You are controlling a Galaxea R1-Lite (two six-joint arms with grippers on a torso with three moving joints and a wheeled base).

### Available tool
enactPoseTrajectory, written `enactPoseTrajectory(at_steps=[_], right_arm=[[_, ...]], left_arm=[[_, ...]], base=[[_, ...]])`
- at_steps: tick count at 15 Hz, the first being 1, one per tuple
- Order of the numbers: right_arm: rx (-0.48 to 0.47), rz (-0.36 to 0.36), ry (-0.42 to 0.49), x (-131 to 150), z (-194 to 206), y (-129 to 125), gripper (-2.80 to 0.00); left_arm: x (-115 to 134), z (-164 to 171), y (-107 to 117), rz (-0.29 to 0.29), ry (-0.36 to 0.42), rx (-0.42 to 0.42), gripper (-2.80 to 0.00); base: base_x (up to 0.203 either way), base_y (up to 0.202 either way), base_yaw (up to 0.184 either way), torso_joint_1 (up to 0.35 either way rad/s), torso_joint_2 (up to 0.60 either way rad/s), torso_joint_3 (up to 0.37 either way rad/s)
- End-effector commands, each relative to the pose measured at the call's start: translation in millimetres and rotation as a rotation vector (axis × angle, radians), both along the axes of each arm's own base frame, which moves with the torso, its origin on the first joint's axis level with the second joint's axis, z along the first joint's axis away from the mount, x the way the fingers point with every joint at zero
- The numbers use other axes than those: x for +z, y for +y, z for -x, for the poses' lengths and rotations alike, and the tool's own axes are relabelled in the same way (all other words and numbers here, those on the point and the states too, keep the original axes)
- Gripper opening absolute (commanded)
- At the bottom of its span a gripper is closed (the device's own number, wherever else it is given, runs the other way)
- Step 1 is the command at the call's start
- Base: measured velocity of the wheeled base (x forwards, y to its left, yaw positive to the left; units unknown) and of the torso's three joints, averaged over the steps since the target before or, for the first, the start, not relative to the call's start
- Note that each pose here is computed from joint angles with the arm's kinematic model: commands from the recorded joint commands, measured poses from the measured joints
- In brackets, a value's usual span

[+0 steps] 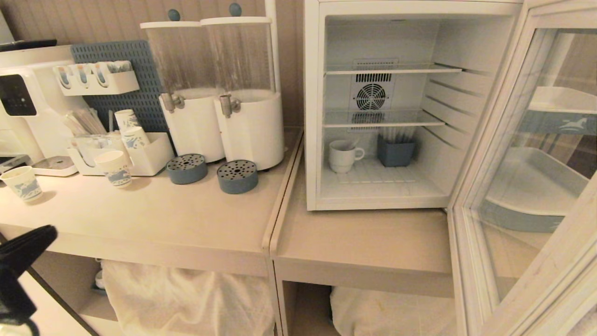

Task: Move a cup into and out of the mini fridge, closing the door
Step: Take the ceramic cup out of the freezer

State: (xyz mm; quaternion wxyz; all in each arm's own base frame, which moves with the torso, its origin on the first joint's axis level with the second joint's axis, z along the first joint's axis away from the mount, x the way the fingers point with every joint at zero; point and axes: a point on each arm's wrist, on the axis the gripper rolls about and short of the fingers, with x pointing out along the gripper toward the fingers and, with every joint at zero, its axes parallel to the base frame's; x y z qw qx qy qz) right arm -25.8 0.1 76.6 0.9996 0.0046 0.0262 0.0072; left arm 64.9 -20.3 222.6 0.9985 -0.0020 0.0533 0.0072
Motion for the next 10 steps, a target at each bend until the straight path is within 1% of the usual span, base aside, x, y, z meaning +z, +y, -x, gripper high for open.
enactPoseTrajectory(at_steps=[1, 2, 3, 4, 5, 6, 7, 8, 9, 10], right_arm=[[0.001, -0.002, 0.001, 0.0, -0.1, 0.0, -2.80], [0.001, -0.002, 0.001, 0.0, -0.1, 0.0, -2.80], [0.001, -0.002, 0.001, 0.0, -0.1, 0.0, -2.80], [0.001, -0.002, 0.002, 0.0, -0.1, 0.0, -2.80], [0.001, 0.000, 0.003, -0.2, -0.1, 0.0, -2.80], [0.002, 0.000, 0.007, -0.4, -0.1, 0.0, -2.80], [0.002, 0.000, 0.012, -0.4, -0.1, 0.0, -2.80], [0.002, 0.000, 0.015, -0.8, -0.1, 0.0, -2.80], [0.002, 0.000, 0.012, -0.7, 0.0, 0.0, -2.80], [0.001, -0.002, 0.011, -0.7, 0.1, 0.0, -2.80]], left_arm=[[-6.1, 41.8, 21.9, 0.046, -0.096, 0.075, -2.80], [-14.4, 60.7, 28.4, 0.056, -0.105, 0.096, -2.80], [-24.6, 76.4, 31.8, 0.073, -0.079, 0.118, -2.80], [-34.2, 90.0, 33.3, 0.135, 0.014, 0.142, -2.80], [-32.1, 103.8, 34.1, 0.204, 0.067, 0.144, -2.80], [-23.4, 115.4, 34.1, 0.256, 0.068, 0.123, -2.80], [-11.0, 129.4, 31.3, 0.305, 0.043, 0.094, -2.80], [-6.4, 142.2, 23.9, 0.340, 0.056, 0.057, -2.80], [-6.9, 156.1, 18.1, 0.371, 0.115, 0.009, -2.80], [-9.1, 165.5, 16.5, 0.381, 0.126, -0.022, -2.80]], base=[[0.000, 0.000, 0.000, 0.000, 0.00, 0.000], [0.000, 0.000, 0.000, 0.000, 0.00, 0.000], [0.000, 0.000, 0.000, 0.000, 0.00, 0.000], [0.000, 0.000, 0.000, 0.000, 0.00, 0.000], [0.000, 0.000, 0.000, 0.000, 0.00, 0.000], [0.000, 0.000, 0.000, 0.000, 0.00, 0.000], [0.000, 0.000, 0.000, 0.000, 0.00, 0.000], [0.000, 0.000, 0.000, 0.000, 0.00, 0.000], [0.000, 0.000, 0.000, 0.000, 0.00, 0.000], [0.000, 0.000, 0.000, 0.000, 0.00, 0.000]])
